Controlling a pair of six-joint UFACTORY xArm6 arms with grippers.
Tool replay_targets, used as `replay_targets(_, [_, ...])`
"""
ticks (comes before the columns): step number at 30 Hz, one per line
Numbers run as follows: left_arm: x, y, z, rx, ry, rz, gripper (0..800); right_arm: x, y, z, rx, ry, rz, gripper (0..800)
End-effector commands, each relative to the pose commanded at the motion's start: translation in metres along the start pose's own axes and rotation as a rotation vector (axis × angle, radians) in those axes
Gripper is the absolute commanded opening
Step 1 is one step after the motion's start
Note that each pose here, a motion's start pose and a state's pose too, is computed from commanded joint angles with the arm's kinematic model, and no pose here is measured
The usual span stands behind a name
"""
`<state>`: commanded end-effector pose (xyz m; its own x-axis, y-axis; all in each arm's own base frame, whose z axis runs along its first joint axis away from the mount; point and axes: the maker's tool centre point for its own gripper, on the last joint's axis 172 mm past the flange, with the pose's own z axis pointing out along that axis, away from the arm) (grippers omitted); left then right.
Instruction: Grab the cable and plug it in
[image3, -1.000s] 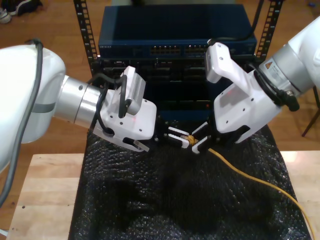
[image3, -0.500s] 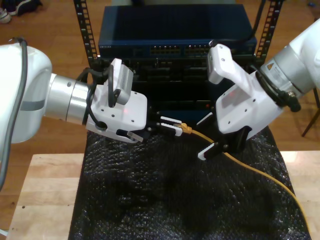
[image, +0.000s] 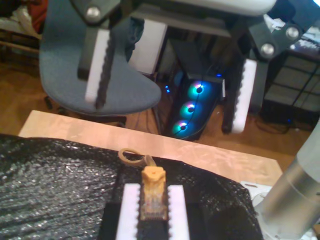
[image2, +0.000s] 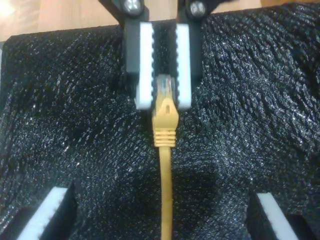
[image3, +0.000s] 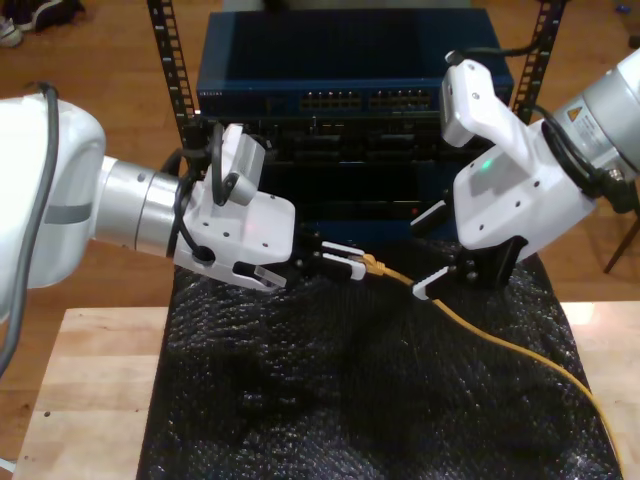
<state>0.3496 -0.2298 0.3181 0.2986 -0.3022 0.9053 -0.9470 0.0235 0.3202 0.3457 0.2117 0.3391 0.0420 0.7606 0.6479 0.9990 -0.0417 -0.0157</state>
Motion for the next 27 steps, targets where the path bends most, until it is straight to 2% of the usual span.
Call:
replay_targets(4, [-0.004, -0.003, -0.005, -0.006, 0.014, -0.071, 8, 0.01, -0.001, -0.015, -0.054, 0.007, -0.119, 797])
replay_targets(8, [-0.006, -0.001, -0.012, -0.02, 0.036, -0.115, 8, 0.016, 0.004, -0.027, -0.122, 0.01, -0.206, 798])
replay_targets(12, [0.001, 0.005, -0.012, -0.049, 0.069, -0.125, 8, 0.024, -0.004, -0.041, -0.183, 0.012, -0.302, 799])
replay_targets(16, [0.011, 0.01, -0.012, -0.075, 0.109, -0.125, 7, 0.028, -0.01, -0.046, -0.203, 0.014, -0.327, 799])
replay_targets(23, [0.024, 0.011, -0.024, -0.14, 0.21, -0.16, 7, 0.039, -0.007, -0.063, -0.274, 0.013, -0.394, 796])
replay_targets(27, [0.025, 0.012, -0.028, -0.161, 0.229, -0.17, 7, 0.049, -0.015, -0.055, -0.254, 0.018, -0.448, 796])
